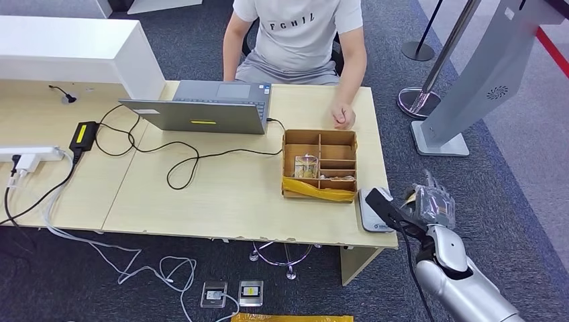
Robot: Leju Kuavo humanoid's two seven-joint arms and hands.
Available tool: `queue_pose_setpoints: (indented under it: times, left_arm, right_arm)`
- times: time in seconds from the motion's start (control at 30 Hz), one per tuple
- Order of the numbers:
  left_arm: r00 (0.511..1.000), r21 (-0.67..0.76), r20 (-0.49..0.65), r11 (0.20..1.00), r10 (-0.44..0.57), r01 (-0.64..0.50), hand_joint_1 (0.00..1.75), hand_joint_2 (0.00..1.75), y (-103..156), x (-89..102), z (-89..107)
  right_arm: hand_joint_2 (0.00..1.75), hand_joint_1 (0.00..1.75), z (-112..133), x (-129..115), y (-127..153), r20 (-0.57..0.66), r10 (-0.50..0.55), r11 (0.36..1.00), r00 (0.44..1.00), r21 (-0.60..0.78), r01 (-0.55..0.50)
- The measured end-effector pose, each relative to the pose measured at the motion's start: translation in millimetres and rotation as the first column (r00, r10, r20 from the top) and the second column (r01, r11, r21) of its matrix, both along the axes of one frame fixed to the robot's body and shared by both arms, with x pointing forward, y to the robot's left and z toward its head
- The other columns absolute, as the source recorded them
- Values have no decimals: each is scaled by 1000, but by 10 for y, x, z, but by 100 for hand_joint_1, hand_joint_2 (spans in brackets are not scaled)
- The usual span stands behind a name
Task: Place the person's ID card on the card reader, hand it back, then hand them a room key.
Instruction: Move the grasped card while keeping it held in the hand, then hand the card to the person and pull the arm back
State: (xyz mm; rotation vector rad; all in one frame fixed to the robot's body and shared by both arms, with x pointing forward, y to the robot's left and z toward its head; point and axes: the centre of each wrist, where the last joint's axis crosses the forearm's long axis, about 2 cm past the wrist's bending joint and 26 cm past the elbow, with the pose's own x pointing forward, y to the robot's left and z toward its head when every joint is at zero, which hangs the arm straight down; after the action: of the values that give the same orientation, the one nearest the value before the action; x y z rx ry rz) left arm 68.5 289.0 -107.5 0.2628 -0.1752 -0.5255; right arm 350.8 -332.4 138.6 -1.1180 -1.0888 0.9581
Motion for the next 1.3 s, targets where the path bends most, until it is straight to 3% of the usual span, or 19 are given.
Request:
queue_pose_setpoints:
  times: [0.3,1.3]
  left_arm:
    - [1000,-1,-1,1000,3,-3,0,0,-9,-4,-1]
    - [999,-4,-29,999,36,-36,0,0,-16,-6,-1]
  right_arm:
    - [175,175,-150,-74,30,-24,28,999,999,30,-27]
    - [175,175,-300,-31,377,-69,78,988,995,137,-68]
